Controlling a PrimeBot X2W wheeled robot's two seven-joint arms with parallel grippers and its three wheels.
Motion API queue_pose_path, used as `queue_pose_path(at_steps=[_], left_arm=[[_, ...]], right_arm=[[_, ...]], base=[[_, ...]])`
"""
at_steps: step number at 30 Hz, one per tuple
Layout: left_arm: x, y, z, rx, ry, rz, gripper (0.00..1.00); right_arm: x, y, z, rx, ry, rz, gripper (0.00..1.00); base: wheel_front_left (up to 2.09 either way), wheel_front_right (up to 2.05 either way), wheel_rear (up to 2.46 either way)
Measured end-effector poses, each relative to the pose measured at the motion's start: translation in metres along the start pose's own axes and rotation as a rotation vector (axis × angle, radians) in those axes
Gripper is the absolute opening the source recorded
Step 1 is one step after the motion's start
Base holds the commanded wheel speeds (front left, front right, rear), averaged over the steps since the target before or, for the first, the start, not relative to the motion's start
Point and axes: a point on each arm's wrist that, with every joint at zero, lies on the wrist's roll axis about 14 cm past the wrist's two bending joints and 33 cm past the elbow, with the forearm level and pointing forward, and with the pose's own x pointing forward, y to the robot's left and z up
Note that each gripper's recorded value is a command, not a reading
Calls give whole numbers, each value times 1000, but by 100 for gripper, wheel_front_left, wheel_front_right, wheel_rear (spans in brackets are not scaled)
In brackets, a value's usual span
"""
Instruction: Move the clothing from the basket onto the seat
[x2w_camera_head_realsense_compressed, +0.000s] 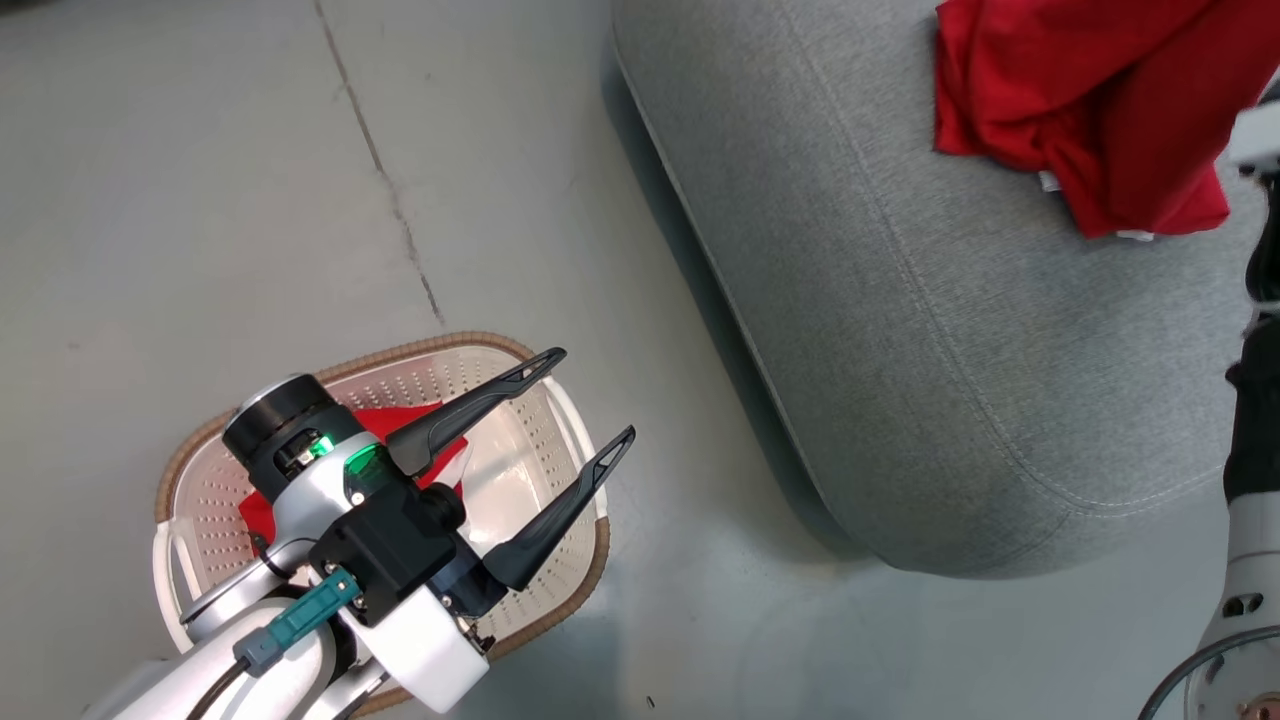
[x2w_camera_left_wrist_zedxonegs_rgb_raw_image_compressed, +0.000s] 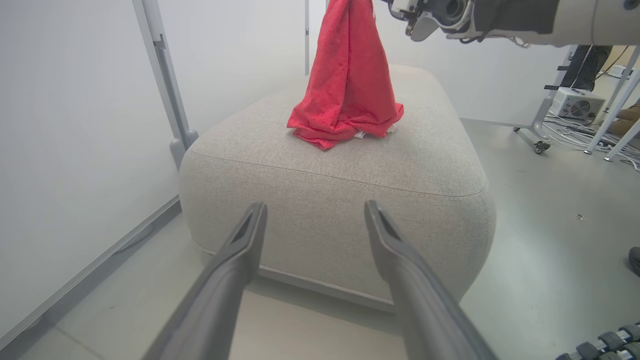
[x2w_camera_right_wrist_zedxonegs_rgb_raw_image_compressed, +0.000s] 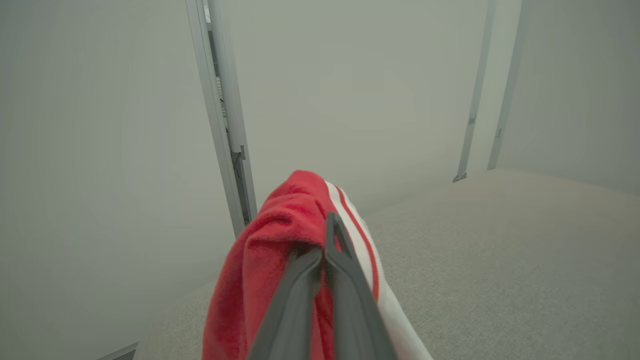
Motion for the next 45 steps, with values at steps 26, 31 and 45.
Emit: queue_pose_path(at_steps=[26,31,45], left_arm=[[-22,14,14,-70,-26,245,100],[-43,21,24,-72,-40,366,100],[-133,64,54,-61,-122,756,100]], right_arm=[[-92,-49,-71,-16,247,-102,100],[-106,-22,-53,29,183,-5,100],[-150,102,-16,150,66,378,100]], base=[[0,0,0],[0,0,0],[0,0,0]])
